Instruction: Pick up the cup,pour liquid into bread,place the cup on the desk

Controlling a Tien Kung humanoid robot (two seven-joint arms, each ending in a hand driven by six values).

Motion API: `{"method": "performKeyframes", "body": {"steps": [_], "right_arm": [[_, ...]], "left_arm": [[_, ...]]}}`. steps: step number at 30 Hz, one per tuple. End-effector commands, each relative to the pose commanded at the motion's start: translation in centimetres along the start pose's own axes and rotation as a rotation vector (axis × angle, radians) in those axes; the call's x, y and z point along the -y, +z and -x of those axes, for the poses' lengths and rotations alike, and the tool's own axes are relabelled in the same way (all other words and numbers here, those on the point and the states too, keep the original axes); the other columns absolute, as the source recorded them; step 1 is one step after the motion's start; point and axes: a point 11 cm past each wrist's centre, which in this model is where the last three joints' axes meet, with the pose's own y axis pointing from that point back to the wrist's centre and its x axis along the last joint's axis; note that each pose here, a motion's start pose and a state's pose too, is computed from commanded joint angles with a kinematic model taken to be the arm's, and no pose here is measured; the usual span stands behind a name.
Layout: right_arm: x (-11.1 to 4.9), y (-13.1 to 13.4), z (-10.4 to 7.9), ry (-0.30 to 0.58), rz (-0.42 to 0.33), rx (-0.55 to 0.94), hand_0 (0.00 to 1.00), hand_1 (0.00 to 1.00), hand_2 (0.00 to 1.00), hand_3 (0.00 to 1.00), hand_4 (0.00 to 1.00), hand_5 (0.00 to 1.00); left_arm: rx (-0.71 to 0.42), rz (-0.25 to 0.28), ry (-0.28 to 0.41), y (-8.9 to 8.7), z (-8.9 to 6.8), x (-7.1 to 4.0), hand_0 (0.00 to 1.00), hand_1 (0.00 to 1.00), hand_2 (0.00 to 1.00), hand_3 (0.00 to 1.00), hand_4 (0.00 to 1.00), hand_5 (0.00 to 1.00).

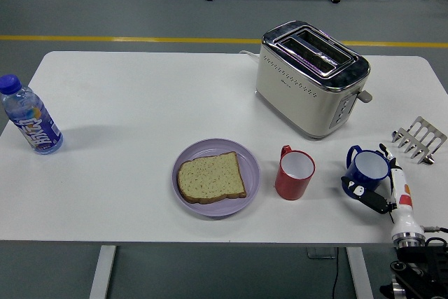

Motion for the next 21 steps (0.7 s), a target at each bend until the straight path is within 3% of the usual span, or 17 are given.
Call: {"method": "performKeyframes", "body": {"steps": [21], "right_arm": [[-0.2,-1.7,-0.5,0.004,-0.051,-0.012,0.963,0.832,0.946,0.998,0.998,0.119]], "left_arm": [[0.003,-0.001,-0.002,0.0,0.0,0.0,0.679,0.683,0.698,0.542,0.251,0.998]]}}
